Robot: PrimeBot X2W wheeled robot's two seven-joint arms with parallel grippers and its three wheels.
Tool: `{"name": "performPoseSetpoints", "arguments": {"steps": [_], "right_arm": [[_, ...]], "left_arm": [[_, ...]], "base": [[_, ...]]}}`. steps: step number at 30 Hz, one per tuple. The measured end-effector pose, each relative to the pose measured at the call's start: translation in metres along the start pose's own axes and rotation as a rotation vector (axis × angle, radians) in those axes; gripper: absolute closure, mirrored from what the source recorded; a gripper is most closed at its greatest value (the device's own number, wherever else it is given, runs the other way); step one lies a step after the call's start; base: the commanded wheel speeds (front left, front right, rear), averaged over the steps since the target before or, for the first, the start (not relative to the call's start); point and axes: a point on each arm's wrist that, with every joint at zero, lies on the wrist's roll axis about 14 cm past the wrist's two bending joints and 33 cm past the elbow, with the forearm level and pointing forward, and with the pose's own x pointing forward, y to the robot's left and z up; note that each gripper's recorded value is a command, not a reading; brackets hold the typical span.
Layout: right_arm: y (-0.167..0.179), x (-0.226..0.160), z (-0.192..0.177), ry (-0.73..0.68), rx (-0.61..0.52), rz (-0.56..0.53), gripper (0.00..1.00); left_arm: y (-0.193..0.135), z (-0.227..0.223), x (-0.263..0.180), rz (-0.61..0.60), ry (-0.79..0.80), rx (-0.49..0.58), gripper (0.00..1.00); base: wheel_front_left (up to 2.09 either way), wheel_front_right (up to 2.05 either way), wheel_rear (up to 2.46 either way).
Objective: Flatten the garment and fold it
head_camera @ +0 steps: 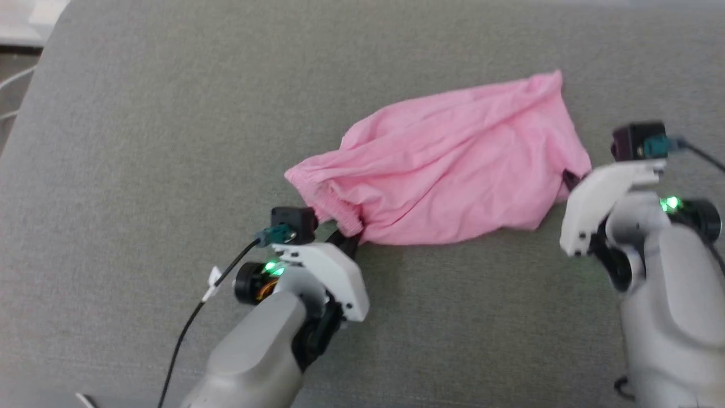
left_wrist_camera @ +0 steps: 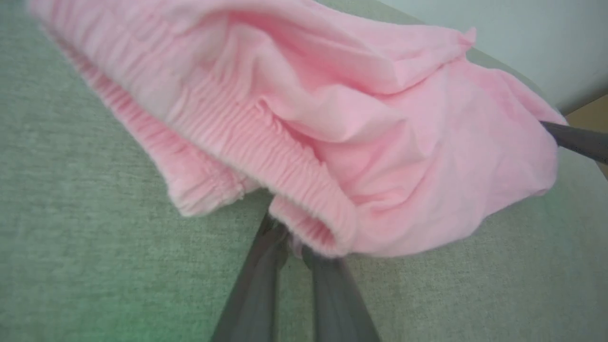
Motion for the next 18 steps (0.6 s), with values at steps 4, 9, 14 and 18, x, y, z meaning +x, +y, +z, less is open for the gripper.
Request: {"name": "performPoseSetpoints", "arguments": {"steps": [4,9,14,18], "right_arm": [[-0.006,-0.035,-0.005,-0.071,0.041,0.0,1.0],[-0.019,-0.078,-0.034,-0.062,0.088,-0.029,1.0],[-0.026,-0.101,-0.073,0.004,0.156,-0.043,1.0],[-0.03,-0.103,-0.087,0.034,0.161,-0.06,0.18]], "left_arm": [[0.003,-0.003,-0.011,-0.006,0.024,0.031,1.0],[-0.005,-0.006,-0.025,-0.043,0.066,0.038,1.0],[-0.01,-0.008,-0.036,-0.061,0.113,0.023,1.0],[-0.013,-0.011,-0.041,-0.066,0.133,-0.006,0.0]], "base": [[0.0,0.0,0.0],[0.0,0.0,0.0],[0.0,0.0,0.0],[0.0,0.0,0.0]]}}
